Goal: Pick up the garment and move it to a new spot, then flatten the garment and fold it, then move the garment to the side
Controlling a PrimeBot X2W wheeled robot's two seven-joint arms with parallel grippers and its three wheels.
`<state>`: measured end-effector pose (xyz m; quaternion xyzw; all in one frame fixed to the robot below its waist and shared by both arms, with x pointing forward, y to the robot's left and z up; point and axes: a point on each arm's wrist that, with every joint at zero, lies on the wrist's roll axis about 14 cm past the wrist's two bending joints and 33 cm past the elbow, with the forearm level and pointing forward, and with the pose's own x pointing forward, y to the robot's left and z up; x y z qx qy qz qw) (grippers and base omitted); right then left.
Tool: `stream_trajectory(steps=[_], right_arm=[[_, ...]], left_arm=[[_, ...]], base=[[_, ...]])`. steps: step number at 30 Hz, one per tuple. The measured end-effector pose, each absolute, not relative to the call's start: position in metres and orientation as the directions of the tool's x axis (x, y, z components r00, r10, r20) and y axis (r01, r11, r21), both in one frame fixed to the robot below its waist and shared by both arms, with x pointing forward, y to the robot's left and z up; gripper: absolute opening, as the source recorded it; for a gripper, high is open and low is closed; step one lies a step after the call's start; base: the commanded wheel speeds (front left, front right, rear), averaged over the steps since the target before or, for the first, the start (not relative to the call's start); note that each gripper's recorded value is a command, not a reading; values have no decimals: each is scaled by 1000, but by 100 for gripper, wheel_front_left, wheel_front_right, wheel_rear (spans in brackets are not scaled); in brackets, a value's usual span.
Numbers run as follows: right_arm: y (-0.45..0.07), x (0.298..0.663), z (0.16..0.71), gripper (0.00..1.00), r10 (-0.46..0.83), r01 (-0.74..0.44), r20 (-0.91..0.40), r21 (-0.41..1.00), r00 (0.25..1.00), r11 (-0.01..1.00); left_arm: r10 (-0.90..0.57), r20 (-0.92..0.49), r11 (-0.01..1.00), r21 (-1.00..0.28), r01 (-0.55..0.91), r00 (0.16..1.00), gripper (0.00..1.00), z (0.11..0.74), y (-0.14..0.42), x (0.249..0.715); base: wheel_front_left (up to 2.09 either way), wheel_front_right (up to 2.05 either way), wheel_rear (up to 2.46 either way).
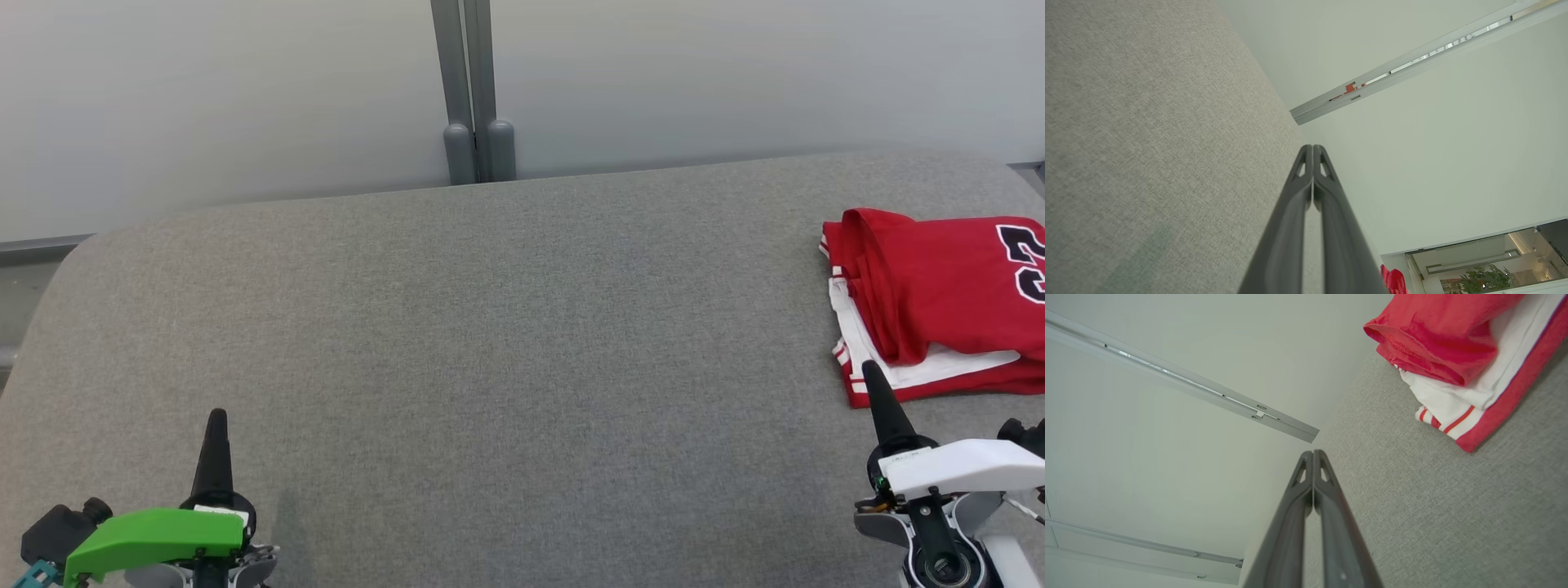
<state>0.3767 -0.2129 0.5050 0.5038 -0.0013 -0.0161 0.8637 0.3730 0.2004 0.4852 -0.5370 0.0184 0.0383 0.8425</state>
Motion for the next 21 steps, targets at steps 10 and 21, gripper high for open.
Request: stream_trajectory(steps=[10, 21], right_arm=[[-211, 378, 503, 0, -26, 30, -21, 916, 999, 400], [-208, 381, 503, 0, -20, 28, -23, 954, 1000, 300]], left_arm=[[34, -69, 340, -937, -77, 997, 0, 487, 200, 376], [24, -59, 253, -965, -63, 998, 0, 491, 199, 379]], base=[[0, 0, 0], [0, 0, 0]])
